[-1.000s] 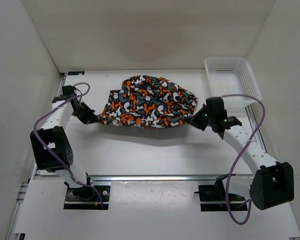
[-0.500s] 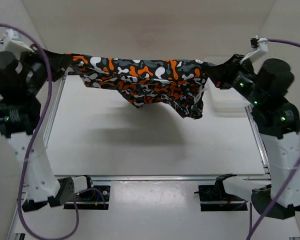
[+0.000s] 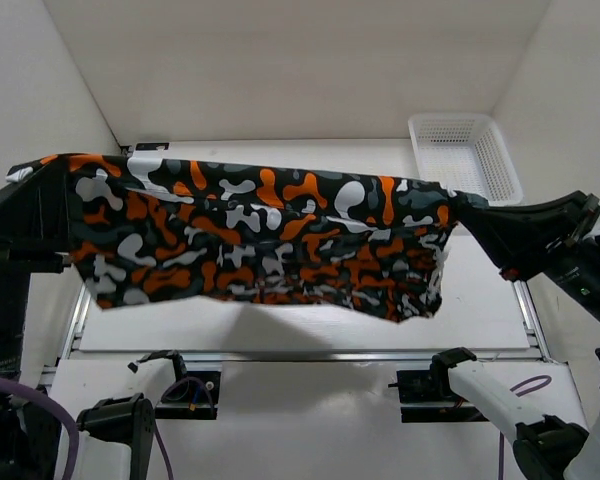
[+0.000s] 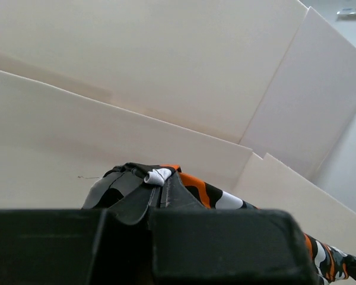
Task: Fold and stack the shorts
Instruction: Fold the shorts
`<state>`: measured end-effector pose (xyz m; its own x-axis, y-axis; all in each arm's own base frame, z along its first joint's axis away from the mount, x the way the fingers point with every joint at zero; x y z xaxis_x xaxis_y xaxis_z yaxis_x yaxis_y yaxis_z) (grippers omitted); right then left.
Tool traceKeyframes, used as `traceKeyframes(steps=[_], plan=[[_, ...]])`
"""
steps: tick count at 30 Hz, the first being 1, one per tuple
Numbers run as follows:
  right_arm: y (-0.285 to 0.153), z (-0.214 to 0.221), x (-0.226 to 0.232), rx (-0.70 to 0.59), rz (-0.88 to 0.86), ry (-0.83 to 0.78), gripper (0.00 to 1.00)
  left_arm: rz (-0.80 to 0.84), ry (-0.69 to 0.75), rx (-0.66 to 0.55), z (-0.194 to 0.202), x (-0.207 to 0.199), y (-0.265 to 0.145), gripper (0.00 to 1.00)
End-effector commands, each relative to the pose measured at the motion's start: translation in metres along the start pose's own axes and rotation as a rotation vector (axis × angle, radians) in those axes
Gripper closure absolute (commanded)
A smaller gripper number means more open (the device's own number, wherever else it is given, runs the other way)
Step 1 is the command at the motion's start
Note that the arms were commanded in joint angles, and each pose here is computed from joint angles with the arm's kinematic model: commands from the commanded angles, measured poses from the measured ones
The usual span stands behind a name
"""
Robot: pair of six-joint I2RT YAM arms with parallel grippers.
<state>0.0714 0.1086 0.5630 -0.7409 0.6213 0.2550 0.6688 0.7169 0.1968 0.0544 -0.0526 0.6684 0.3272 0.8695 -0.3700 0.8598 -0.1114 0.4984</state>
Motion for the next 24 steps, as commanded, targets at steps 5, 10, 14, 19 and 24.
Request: traceKeyframes(steps=[5, 10, 14, 19, 24], plan=[[0.021, 0.058, -0.059, 0.179, 0.234, 0.114, 1.00, -0.262, -0.035, 0.208, 0.066, 0.084, 0.062, 0.90], [0.066, 0.114, -0.122, 0.314, 0.363, 0.138, 1.00, -0.380, -0.071, 0.399, 0.145, 0.153, 0.112, 0.90], [0.110, 0.186, -0.187, 0.474, 0.480, 0.177, 1.00, -0.485, -0.097, 0.601, 0.230, 0.222, 0.147, 0.90], [0.149, 0.258, -0.259, 0.607, 0.586, 0.214, 1.00, -0.583, -0.102, 0.774, 0.314, 0.288, 0.177, 0.90], [0.201, 0.305, -0.330, 0.664, 0.654, 0.303, 1.00, -0.613, -0.116, 0.853, 0.372, 0.335, 0.209, 0.90]])
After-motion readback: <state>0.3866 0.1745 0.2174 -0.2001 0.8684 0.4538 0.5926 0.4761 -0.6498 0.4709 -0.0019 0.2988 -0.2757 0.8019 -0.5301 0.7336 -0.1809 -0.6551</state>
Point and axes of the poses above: each gripper's point midway between its finger pads, its own y axis out along the fingers, its own x axis along the line the jaws close on, z = x × y, the point moved 3 cm from there along -y, back along the fingers, and after that the axes turned 2 degrees about y, right-handed, at the moved point
